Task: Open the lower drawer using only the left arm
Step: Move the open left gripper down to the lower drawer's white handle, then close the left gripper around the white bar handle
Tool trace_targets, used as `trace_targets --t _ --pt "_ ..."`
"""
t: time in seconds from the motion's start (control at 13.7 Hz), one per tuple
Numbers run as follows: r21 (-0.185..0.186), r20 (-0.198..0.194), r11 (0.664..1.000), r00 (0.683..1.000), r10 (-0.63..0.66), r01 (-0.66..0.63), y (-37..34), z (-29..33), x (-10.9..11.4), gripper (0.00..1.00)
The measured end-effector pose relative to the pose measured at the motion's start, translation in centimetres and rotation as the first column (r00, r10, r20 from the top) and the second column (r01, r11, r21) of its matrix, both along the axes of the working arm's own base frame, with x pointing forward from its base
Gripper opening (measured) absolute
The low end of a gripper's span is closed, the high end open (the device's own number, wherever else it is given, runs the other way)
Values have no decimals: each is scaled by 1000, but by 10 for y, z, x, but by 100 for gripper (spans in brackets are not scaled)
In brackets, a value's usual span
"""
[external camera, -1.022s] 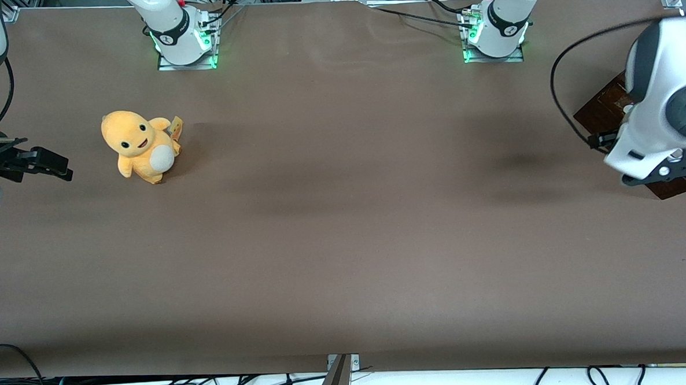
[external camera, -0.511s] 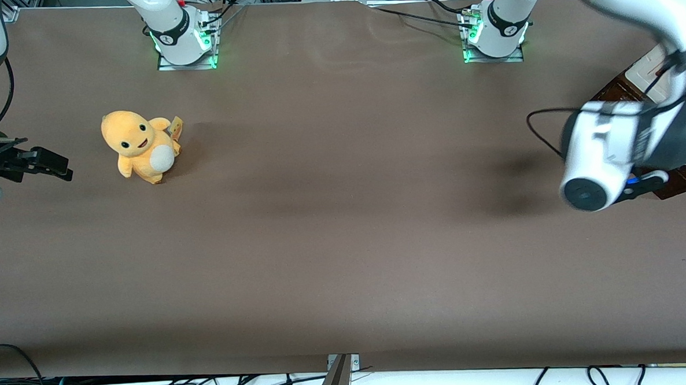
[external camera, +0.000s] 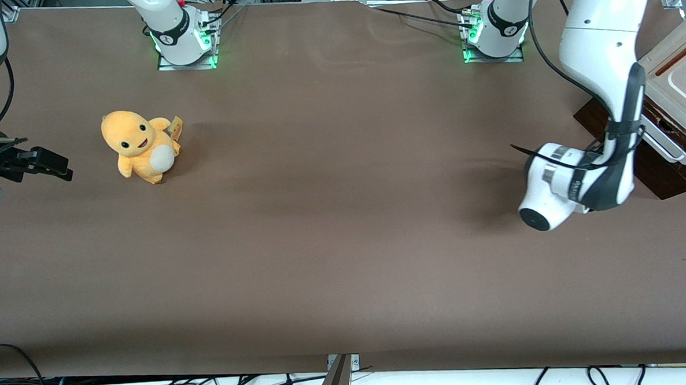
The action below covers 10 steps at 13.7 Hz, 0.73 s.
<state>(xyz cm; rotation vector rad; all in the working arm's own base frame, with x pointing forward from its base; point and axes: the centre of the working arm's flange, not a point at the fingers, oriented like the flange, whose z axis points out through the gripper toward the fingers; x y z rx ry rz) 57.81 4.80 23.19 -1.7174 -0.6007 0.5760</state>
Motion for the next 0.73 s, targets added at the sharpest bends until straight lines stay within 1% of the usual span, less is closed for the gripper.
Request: trace_targets --t 0.07,0.15,0.22,0.29,0.44,0.51,0.58,0.66,0.73 --pt "-1 4 1000 1000 30 -30 18 1 -1 100" --pt "-3 6 999 999 54 -54 33 0 -2 96" --pt "-4 5 997 997 72 -72 44 -1 -4 96" --pt "-1 -2 997 997 79 -79 50 -5 -6 93" --pt "40 -27 998 998 54 -53 63 -17 -7 92" --pt "50 -35 998 999 39 -37 69 -25 -7 91" --pt "53 -37 998 999 29 -27 73 -33 -7 91" --pt "62 -41 998 999 25 -22 78 -39 -8 88" --pt "78 -45 997 999 16 -12 85 -42 -9 86"
